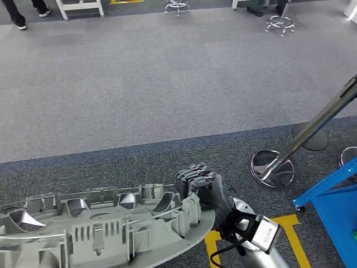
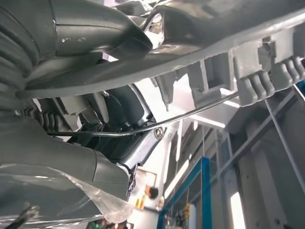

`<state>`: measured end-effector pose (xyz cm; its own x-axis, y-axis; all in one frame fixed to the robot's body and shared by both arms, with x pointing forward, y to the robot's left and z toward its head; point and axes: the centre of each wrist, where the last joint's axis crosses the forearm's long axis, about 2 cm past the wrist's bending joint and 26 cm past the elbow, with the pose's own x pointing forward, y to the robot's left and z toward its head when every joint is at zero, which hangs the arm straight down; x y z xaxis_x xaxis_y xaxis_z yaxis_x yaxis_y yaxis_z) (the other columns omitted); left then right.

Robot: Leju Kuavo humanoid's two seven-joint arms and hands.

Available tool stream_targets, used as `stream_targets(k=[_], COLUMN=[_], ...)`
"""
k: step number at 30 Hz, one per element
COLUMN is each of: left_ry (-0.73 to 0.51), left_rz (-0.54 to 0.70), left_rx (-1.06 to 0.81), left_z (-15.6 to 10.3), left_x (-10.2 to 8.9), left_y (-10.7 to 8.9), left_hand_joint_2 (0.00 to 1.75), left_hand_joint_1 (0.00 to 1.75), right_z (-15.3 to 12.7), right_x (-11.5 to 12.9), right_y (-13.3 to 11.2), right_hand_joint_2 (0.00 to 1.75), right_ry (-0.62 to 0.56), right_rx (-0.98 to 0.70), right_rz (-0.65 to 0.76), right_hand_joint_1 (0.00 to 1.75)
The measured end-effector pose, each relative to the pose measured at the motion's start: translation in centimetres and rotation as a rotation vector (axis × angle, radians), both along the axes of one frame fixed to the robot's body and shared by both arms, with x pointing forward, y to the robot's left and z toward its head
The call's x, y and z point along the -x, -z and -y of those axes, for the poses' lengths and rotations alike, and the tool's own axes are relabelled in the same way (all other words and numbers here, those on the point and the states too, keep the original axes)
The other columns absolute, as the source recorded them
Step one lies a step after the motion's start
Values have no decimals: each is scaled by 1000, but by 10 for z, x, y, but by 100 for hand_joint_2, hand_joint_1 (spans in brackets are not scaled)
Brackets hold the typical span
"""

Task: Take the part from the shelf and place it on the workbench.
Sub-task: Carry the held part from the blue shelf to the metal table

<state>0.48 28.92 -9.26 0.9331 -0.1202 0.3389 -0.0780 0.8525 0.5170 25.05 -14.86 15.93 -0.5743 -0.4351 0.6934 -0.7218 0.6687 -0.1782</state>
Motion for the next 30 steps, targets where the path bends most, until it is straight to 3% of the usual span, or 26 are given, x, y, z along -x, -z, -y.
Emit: stream_targets(k=[30], left_ry=[40], left_rz=[7], left_rx=[23], left_z=[1], left_x=[-3], left_y=[0], left_hand_joint_2=[175], left_hand_joint_1=[0], right_z=[3], right_x=[-1], right_y=[-2], right_hand_joint_2=[175], right_ry=[12], right_rx=[0], right_rz=[10], right_hand_joint_1=[175])
